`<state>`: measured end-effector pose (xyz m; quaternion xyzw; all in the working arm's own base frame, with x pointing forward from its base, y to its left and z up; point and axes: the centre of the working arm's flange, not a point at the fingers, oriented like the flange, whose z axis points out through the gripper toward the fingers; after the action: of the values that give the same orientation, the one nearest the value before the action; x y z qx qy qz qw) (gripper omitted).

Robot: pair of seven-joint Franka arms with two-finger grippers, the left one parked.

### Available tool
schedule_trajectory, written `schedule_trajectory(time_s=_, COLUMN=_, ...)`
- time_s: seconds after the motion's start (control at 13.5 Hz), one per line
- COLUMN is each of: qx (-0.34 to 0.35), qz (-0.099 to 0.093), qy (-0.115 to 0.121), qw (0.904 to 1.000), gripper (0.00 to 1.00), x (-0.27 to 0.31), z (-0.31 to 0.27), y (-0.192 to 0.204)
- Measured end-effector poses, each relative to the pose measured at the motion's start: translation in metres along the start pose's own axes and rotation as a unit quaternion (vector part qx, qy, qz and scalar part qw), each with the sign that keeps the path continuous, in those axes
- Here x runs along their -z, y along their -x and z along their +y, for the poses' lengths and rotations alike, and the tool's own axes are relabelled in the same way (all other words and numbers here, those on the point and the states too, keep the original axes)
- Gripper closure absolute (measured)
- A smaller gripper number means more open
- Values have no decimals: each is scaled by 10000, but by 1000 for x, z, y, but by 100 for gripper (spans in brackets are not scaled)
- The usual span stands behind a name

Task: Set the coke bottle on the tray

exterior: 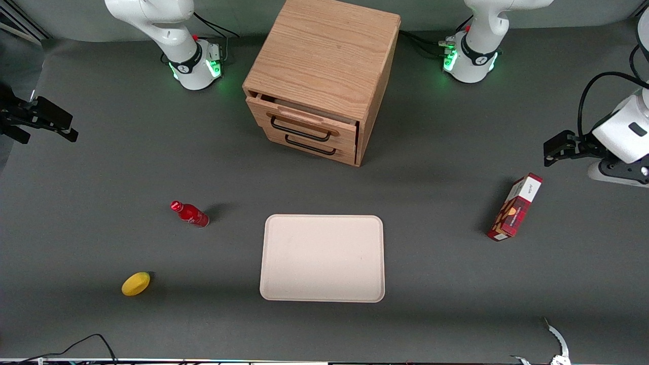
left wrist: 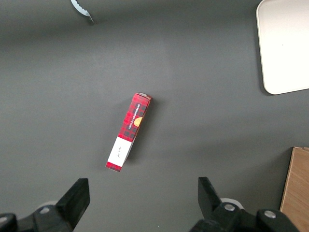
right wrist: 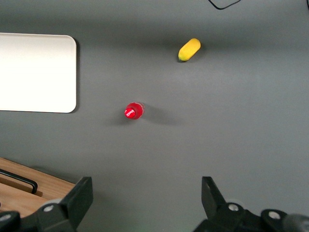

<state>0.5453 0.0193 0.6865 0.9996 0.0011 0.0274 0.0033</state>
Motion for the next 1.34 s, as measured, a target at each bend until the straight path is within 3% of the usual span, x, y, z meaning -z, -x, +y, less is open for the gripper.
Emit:
schedule_trajectory(time_s=0.45, qx=-88, qz=-267, qy=-41, qw=9996, gripper=0, x=-27, z=2, y=-13)
schedule_trajectory(time_s=0.67, qx=-150, qz=-459, qy=-202, qw=9986, gripper=0, x=-55, z=0, y=-28)
schedule_trajectory(time_s=1.34, qx=-365, qz=-514, qy=-273, qw=9976, gripper=0, x=-148, z=-38, y=-42)
